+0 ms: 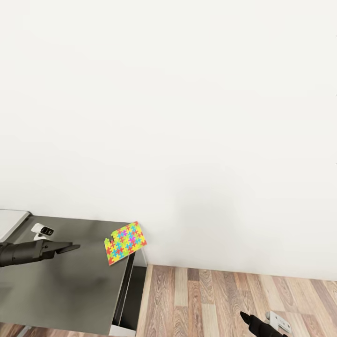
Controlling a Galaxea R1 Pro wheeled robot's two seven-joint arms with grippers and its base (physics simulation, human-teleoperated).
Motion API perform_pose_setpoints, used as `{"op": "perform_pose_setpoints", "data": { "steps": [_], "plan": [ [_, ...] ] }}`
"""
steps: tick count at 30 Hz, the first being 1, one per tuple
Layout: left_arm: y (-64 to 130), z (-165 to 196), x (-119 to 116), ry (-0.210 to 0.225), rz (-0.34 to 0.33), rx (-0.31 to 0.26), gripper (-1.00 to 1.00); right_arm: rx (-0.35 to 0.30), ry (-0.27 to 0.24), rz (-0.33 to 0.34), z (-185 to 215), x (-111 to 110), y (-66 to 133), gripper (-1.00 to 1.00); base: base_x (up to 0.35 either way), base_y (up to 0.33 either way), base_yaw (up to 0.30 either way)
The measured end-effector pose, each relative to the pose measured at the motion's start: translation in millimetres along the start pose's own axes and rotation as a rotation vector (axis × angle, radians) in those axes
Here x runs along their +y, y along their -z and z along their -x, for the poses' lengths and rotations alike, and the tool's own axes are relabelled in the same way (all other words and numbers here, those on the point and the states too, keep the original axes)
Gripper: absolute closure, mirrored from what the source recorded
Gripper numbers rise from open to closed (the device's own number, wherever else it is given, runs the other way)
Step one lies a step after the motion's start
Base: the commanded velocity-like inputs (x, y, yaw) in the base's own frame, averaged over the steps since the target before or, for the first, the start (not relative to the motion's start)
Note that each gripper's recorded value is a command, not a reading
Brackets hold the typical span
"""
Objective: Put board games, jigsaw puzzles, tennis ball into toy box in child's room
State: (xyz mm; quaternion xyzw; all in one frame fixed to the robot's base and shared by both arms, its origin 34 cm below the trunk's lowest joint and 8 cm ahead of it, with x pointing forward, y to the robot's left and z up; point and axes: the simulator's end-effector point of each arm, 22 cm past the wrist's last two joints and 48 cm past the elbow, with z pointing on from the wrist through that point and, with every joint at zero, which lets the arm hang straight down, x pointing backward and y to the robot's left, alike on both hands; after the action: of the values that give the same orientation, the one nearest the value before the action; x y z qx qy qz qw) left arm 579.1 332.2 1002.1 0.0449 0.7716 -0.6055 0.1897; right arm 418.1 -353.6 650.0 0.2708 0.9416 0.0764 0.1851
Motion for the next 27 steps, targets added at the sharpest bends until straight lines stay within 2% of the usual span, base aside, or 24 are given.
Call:
{"op": "perform_pose_setpoints", "data": {
  "steps": [27],
  "plan": [
    [5.0, 7.5, -18.9, -0.04, -0.006, -0.015, -1.0, -0.035, -0.003, 0.024, 14.2, 12.2, 6.3, -1.0, 0.0, 0.0, 0.0]
  ]
}}
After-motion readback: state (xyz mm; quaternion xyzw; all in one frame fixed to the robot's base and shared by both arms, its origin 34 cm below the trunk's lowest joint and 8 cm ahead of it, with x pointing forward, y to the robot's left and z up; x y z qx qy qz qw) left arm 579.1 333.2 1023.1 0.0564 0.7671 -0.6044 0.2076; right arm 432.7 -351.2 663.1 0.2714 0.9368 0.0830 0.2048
